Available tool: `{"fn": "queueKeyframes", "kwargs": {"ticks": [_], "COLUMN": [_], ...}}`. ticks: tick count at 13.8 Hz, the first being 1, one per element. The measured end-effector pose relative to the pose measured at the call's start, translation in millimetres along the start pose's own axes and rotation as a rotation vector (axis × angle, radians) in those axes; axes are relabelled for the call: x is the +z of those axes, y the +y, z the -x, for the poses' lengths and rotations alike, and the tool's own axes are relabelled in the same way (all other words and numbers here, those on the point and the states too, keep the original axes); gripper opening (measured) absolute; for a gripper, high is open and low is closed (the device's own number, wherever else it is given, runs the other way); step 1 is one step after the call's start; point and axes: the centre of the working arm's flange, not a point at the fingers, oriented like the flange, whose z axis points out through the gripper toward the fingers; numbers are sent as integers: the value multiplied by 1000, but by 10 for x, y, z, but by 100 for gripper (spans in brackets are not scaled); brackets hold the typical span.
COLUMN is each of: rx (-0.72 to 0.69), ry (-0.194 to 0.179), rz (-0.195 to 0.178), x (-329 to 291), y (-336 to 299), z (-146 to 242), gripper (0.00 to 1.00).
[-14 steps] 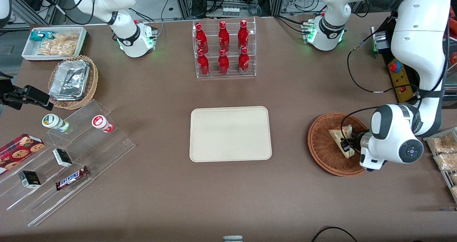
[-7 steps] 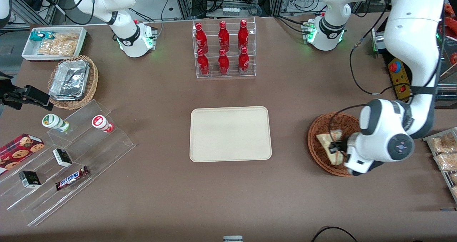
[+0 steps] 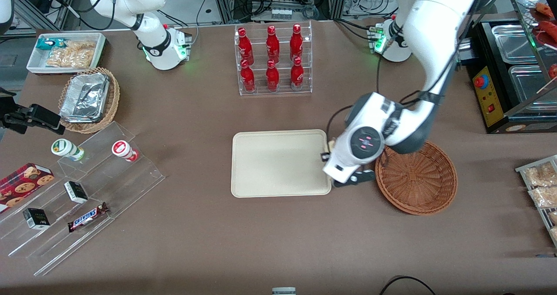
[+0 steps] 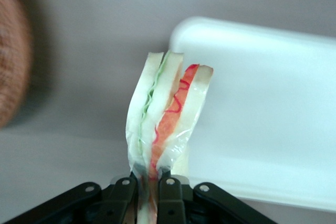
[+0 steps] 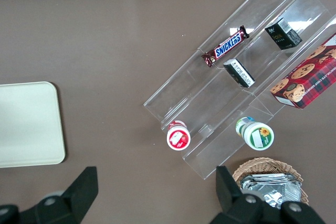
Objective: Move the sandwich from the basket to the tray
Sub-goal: 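Carry the sandwich with the left gripper over the beige tray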
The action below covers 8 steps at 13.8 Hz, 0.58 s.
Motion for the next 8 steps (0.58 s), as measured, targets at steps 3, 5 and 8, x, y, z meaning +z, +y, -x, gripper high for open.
{"fn": "queueKeyframes", "kwargs": {"ticks": [3,5,8], "rx": [10,13,6], "ry": [3,2,-6], "rz": [5,16,29], "x": [270,427,627], "y": [683,944,1067], "z": [290,270,115], "gripper": [16,16,17]}}
